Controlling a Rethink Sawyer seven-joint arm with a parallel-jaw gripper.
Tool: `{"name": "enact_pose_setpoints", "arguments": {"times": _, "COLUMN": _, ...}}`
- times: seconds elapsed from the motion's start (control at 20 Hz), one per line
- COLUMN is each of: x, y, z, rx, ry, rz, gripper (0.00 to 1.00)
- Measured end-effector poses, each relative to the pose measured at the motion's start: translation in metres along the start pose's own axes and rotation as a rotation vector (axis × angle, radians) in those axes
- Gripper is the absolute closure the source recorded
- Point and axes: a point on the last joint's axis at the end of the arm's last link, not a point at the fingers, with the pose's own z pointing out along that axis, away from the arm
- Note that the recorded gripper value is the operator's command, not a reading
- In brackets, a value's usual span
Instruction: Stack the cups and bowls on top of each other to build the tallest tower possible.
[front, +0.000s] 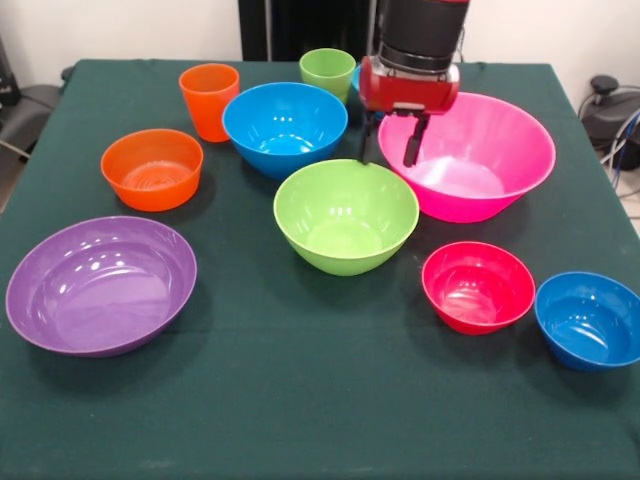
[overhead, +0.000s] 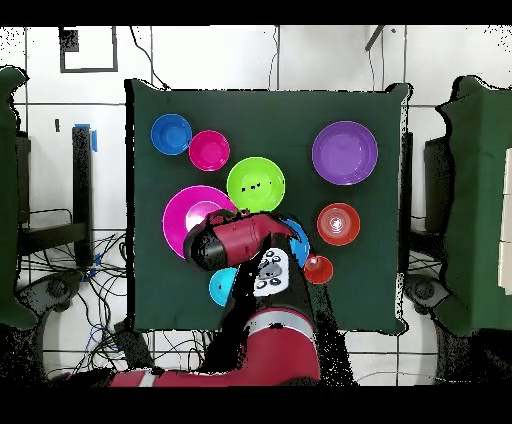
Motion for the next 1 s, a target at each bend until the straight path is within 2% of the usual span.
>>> {"name": "enact_pose_setpoints", "arguments": {"times": 0.05, "x": -0.001, "y": 0.005, "z": 0.005, "rx": 0.003, "ry": -0.014, "rz": -0.013, "gripper": 0.00}}
{"name": "enact_pose_setpoints", "arguments": {"times": 0.3, "x": -0.002, "y": 0.007, "z": 0.012, "rx": 0.002, "ry": -0.029, "rz": -0.019, "gripper": 0.00}}
{"name": "enact_pose_setpoints", "arguments": {"times": 0.35, "x": -0.002, "y": 0.004, "z": 0.014, "rx": -0.001, "ry": -0.042, "rz": -0.013, "gripper": 1.00}}
{"name": "enact_pose_setpoints", "arguments": {"times": 0.55, "x": -0.005, "y": -0.001, "z": 0.013, "rx": -0.001, "ry": -0.056, "rz": -0.005, "gripper": 1.00}}
{"name": "enact_pose_setpoints", "arguments": {"times": 1.0, "x": -0.006, "y": -0.004, "z": 0.014, "rx": -0.001, "ry": -0.056, "rz": 0.002, "gripper": 1.00}}
